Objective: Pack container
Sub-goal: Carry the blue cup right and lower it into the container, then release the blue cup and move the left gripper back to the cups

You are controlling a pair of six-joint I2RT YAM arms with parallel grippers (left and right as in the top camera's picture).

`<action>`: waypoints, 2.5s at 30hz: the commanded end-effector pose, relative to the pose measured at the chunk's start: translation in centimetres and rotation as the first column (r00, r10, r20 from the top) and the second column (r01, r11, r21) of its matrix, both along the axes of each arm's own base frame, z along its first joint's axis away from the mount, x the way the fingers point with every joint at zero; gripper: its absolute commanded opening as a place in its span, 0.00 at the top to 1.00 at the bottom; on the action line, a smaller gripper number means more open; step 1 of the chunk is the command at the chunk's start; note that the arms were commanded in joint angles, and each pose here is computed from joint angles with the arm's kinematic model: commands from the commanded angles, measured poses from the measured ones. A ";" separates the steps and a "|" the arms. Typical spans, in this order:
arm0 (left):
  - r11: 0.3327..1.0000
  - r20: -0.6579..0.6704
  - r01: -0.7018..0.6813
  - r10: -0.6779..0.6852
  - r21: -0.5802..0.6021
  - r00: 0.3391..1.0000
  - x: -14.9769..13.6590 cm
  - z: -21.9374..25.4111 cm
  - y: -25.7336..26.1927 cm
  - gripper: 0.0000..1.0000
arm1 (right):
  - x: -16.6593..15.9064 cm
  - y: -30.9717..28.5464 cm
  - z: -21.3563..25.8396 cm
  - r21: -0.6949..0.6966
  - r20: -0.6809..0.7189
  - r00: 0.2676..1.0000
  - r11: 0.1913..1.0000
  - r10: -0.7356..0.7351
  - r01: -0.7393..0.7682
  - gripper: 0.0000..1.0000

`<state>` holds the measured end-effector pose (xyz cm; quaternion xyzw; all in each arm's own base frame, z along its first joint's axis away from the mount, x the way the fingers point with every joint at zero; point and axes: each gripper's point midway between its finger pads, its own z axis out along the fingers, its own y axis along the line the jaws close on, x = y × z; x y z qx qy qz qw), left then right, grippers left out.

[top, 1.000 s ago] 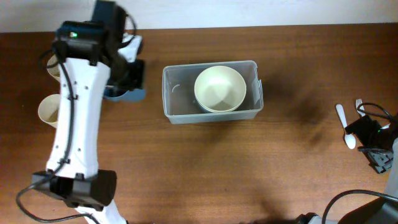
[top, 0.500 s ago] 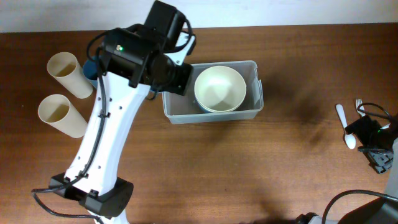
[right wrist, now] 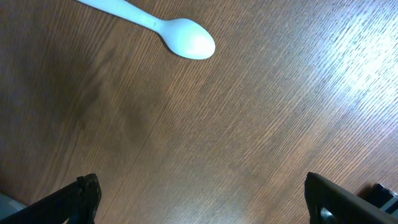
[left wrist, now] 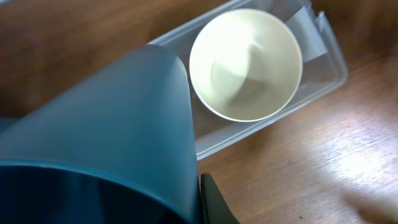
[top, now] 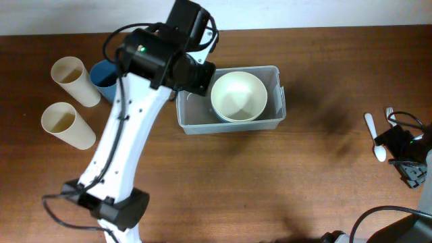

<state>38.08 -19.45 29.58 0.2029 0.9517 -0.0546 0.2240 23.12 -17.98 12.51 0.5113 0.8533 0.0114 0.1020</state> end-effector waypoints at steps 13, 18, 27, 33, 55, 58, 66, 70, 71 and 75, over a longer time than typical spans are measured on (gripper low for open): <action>1.000 -0.025 -0.018 0.019 0.025 0.999 1.8 -2.3 -0.6 0.98 | 0.0 0.0 0.0 0.002 0.004 1.000 1.000 -0.010 0.010 0.01; 1.000 -0.026 -0.018 0.019 0.025 0.999 1.8 -2.3 -0.6 0.98 | 0.0 0.0 0.0 0.002 0.004 1.000 1.000 -0.010 0.010 0.01; 0.999 -0.030 -0.018 0.019 0.028 0.999 1.8 -2.5 -0.6 0.98 | 0.0 0.0 0.0 0.002 0.003 1.000 1.000 -0.010 0.010 0.00; 0.999 -0.040 -0.018 0.019 0.032 0.999 1.9 -2.9 -0.7 0.98 | 0.0 0.0 0.0 0.002 0.004 1.000 1.000 -0.010 0.010 0.01; 0.996 -0.145 -0.011 0.024 0.090 0.989 2.7 -8.0 -1.1 0.98 | 0.0 0.0 0.0 0.002 0.004 1.000 1.000 -0.010 0.010 0.01; 0.995 -0.167 -0.009 0.026 0.102 0.986 3.0 -9.1 -1.2 0.98 | 0.0 0.0 0.0 0.002 0.004 1.000 1.000 -0.010 0.010 0.01; 0.987 -0.166 -0.026 0.053 0.161 0.985 3.4 -10.0 -0.2 0.98 | 0.0 0.0 0.0 0.002 0.004 1.000 1.000 -0.010 0.010 0.01; 0.986 -0.167 -0.033 0.060 0.163 0.984 3.6 -10.1 0.0 0.98 | 0.0 0.0 0.0 0.002 0.004 1.000 1.000 -0.010 0.010 0.01; 0.986 -0.169 -0.034 0.062 0.165 0.984 3.6 -10.2 0.1 0.98 | 0.0 0.0 0.0 0.002 0.004 1.000 1.000 -0.010 0.010 0.01; 0.986 -0.163 -0.035 0.062 0.160 0.985 4.1 -10.5 -0.1 0.98 | 0.0 0.0 0.0 0.002 0.004 1.000 1.000 -0.010 0.010 0.01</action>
